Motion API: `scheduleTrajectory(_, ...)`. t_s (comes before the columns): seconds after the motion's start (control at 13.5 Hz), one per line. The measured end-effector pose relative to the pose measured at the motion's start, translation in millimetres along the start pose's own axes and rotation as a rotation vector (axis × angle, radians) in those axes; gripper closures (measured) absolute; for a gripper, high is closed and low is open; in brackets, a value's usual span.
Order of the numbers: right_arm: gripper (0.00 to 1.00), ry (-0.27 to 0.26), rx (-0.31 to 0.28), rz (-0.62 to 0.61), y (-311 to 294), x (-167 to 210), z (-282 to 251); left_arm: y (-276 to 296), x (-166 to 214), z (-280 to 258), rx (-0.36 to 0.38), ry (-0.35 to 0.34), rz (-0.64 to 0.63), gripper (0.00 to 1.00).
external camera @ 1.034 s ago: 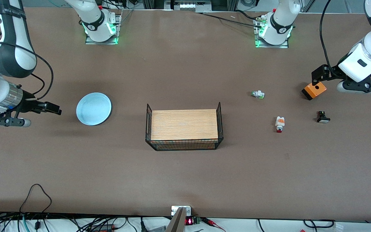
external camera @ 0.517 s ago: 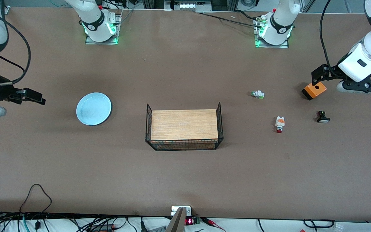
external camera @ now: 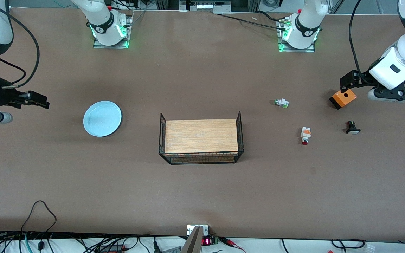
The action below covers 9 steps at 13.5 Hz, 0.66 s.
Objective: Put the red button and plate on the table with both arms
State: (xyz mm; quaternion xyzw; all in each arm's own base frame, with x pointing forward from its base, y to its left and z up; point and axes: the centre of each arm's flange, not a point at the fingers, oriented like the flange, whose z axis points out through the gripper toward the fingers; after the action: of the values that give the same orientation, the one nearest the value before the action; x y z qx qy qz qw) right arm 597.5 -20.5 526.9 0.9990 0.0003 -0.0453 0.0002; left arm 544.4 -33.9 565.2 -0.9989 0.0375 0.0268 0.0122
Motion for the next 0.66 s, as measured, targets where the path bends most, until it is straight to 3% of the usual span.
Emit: scheduleTrajectory(0.66, 0.0, 0.047, -0.001, -0.016, -9.1, -14.7, -7.5, -0.7, -0.1, 0.1, 0.0, -0.001, -0.001, 0.0)
